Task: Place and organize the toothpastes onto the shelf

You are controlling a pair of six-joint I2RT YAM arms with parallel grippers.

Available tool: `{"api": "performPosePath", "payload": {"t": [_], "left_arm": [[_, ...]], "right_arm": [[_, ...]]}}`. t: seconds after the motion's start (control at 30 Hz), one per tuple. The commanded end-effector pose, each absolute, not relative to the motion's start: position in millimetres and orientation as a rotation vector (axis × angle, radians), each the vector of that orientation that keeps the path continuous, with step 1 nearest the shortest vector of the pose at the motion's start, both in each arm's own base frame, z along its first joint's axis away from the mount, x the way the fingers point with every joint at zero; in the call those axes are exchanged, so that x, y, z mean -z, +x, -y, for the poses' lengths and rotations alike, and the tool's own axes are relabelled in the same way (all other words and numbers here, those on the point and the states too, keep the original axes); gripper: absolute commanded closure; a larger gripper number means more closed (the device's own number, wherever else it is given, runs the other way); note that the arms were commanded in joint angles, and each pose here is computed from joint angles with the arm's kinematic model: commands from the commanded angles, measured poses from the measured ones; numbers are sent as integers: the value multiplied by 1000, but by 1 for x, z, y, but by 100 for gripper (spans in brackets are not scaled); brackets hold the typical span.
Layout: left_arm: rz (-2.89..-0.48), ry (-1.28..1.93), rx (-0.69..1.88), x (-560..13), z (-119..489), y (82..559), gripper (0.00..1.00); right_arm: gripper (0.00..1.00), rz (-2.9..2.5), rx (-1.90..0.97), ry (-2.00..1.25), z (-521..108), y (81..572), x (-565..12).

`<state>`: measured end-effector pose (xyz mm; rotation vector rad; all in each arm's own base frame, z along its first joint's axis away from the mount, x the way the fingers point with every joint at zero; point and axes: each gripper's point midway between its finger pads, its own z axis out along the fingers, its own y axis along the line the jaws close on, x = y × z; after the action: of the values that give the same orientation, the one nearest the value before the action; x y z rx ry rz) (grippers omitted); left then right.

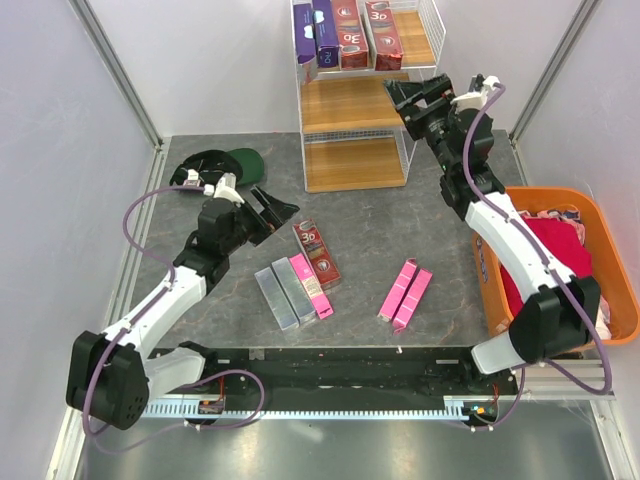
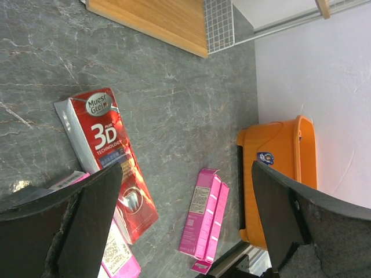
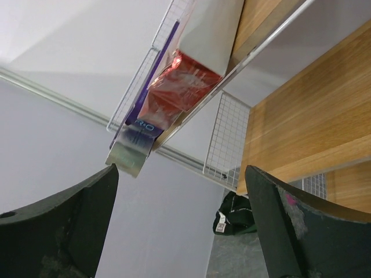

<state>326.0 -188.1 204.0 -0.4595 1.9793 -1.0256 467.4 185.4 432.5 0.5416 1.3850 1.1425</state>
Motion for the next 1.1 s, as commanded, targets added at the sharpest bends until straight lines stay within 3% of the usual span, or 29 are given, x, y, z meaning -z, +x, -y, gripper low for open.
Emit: {"api": "performPosePath", "payload": {"t": [0.0, 0.33, 0.6, 0.9, 1.07], "left_arm": [[-1960, -391, 1009, -216, 190, 336, 0], [-2056, -370, 918, -188, 189, 351, 0], [-2247, -348, 842, -131, 202, 370, 0], [-2478, -260, 634, -74, 240, 380, 0], [-2548, -233, 386, -47, 244, 386, 0]], "right_arm": [[2, -1431, -1101, 414, -187, 443, -426], [2, -1756, -921, 288, -200, 413, -313], [2, -2003, -781, 169, -230, 393, -223], [2, -2033, -743, 196, -217, 374, -202], [2, -2037, -719, 193, -212, 370, -200]]}}
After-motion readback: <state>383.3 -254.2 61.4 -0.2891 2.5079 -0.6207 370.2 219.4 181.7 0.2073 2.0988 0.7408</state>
